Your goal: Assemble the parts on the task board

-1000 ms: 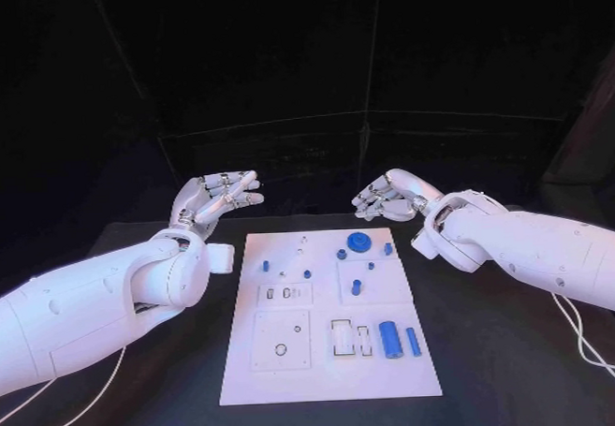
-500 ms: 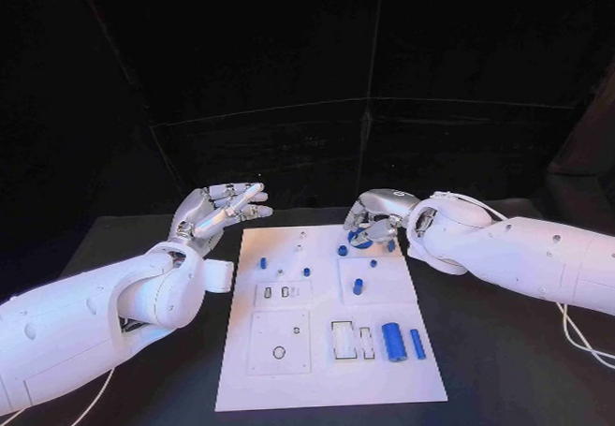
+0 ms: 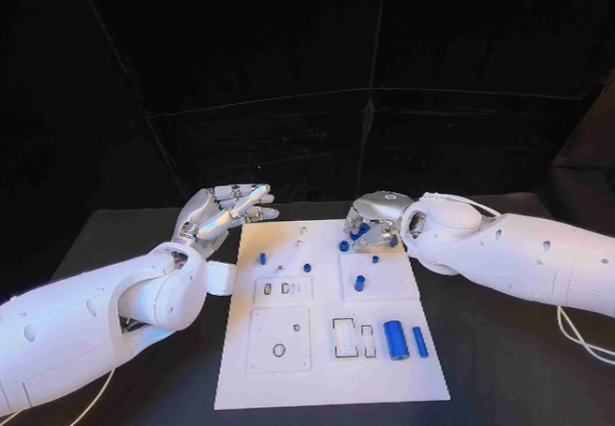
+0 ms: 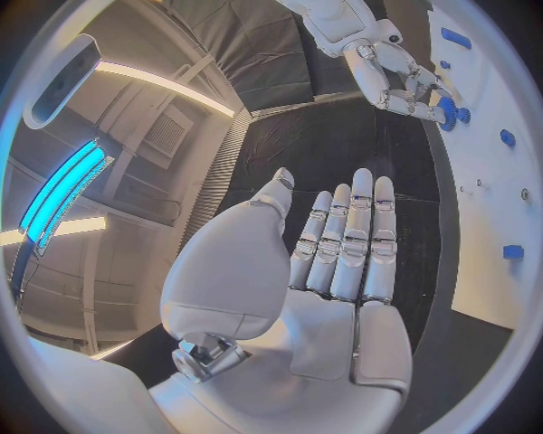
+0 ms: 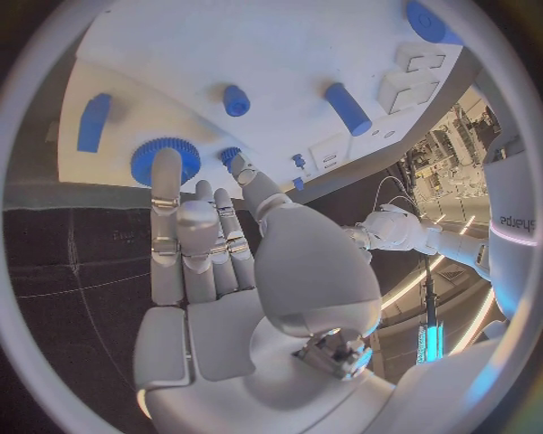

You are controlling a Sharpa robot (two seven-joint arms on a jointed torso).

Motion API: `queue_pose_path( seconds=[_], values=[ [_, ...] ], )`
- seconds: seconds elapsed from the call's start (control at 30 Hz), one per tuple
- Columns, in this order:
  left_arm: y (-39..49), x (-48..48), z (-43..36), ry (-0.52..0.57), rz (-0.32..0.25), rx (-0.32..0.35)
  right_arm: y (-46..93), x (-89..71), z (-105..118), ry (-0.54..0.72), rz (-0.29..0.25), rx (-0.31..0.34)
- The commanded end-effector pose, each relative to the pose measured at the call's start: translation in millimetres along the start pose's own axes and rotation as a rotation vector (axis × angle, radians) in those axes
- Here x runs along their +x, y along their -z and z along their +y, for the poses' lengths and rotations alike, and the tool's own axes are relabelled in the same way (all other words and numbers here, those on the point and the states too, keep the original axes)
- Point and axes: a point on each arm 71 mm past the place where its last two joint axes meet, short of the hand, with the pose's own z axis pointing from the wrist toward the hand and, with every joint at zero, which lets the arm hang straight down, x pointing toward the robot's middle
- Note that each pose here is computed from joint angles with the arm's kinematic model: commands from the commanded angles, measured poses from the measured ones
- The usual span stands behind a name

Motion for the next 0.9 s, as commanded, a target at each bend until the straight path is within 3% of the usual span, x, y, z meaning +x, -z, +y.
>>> queue_pose_path(
  seconds=[0.03,0.9],
  values=[
    [-0.5,0.9,-1.2,0.0,0.021,0.004,-2.1,-0.6,2.6,0.038,0.016,0.0],
    [-1.0,1.7,-1.1,0.002,0.041,-0.005,-14.7,4.9,9.3,0.028,0.075,-0.012]
  ],
)
